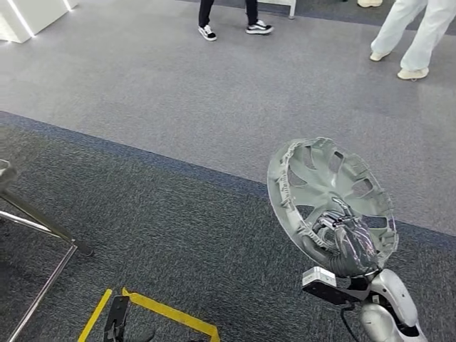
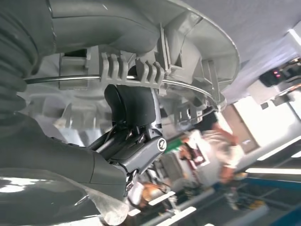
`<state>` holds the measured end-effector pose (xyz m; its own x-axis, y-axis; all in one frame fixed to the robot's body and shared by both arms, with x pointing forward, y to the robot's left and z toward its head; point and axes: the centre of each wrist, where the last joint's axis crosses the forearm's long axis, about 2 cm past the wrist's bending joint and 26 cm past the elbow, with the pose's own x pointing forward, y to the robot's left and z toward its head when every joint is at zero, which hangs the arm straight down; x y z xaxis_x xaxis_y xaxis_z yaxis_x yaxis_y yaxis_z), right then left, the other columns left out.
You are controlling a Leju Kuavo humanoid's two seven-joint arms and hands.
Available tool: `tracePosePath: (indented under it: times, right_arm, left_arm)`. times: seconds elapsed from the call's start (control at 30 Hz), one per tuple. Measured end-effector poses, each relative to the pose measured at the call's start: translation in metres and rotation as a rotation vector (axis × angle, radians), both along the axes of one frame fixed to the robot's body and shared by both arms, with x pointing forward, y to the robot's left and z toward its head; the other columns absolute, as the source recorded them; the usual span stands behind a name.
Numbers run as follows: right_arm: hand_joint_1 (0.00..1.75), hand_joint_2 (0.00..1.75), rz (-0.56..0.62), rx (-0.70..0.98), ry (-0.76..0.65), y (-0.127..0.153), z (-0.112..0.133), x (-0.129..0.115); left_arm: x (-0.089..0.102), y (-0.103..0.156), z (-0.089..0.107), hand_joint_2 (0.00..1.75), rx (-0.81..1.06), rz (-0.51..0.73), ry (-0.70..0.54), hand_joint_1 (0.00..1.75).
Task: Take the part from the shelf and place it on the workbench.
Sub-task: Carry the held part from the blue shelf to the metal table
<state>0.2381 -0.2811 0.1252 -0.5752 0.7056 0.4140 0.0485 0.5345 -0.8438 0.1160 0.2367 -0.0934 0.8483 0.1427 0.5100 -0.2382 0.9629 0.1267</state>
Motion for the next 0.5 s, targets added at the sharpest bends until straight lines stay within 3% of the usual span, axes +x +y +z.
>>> tracePosePath:
  times: [0.27, 0.5]
  right_arm:
    - [1.75, 1.75, 0.022, -0.018, -0.07, 0.002, 0.019, 0.014]
    - [1.75, 1.75, 0.044, -0.033, -0.08, 0.004, 0.021, 0.015]
  left_arm:
    - [0.004, 0.001, 0.001, 1.75, -0.005, 0.001, 0.005, 0.0]
    - [0.006, 0.0, 0.001, 1.75, -0.01, 0.0, 0.006, 0.0]
